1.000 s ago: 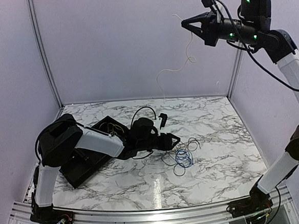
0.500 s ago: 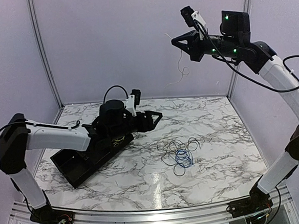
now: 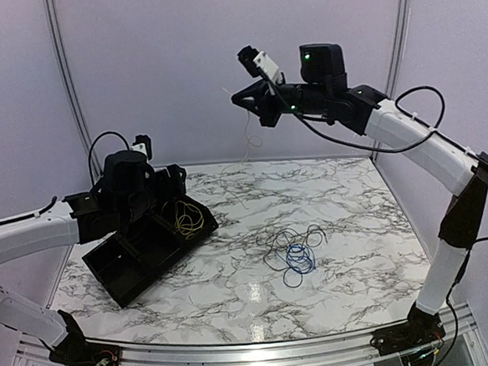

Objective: Untangle the cables

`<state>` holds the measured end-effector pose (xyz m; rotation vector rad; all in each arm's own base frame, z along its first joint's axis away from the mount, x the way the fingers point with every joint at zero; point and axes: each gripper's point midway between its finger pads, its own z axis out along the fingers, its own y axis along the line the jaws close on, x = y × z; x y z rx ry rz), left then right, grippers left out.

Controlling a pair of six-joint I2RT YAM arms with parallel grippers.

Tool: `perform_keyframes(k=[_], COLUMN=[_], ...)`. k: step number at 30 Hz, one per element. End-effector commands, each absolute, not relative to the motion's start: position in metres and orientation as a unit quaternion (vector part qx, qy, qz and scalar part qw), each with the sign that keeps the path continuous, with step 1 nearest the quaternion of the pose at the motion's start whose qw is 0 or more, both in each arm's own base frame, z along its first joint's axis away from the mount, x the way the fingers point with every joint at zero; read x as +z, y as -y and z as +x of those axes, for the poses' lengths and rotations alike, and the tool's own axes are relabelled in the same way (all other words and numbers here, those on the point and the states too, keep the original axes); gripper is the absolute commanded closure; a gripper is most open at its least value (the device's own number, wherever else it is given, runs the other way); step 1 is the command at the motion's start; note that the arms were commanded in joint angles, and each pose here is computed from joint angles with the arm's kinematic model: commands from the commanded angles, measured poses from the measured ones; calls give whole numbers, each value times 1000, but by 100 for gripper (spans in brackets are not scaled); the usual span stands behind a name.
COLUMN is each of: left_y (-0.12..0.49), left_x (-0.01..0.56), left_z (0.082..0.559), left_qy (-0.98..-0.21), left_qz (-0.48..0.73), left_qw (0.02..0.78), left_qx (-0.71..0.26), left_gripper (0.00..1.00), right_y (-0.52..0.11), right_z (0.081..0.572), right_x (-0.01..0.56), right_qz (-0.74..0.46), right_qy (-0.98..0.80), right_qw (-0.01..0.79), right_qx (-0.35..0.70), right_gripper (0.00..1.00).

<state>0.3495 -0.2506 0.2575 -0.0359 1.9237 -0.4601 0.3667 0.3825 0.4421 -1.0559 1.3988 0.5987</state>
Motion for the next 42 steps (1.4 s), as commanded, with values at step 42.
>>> perform_keyframes(k=[42], left_y=[108], left_x=[279], left_z=[289], left_qy=[-771], left_qz=[-165], left_qw=[607], left_qx=[-104], left_gripper=[2], right_y=[-580], right_z=[398], right_x=[254], right_qz=[-510], right_qy=[-595], right_qw=[538], right_qx=[311], right_gripper=[100])
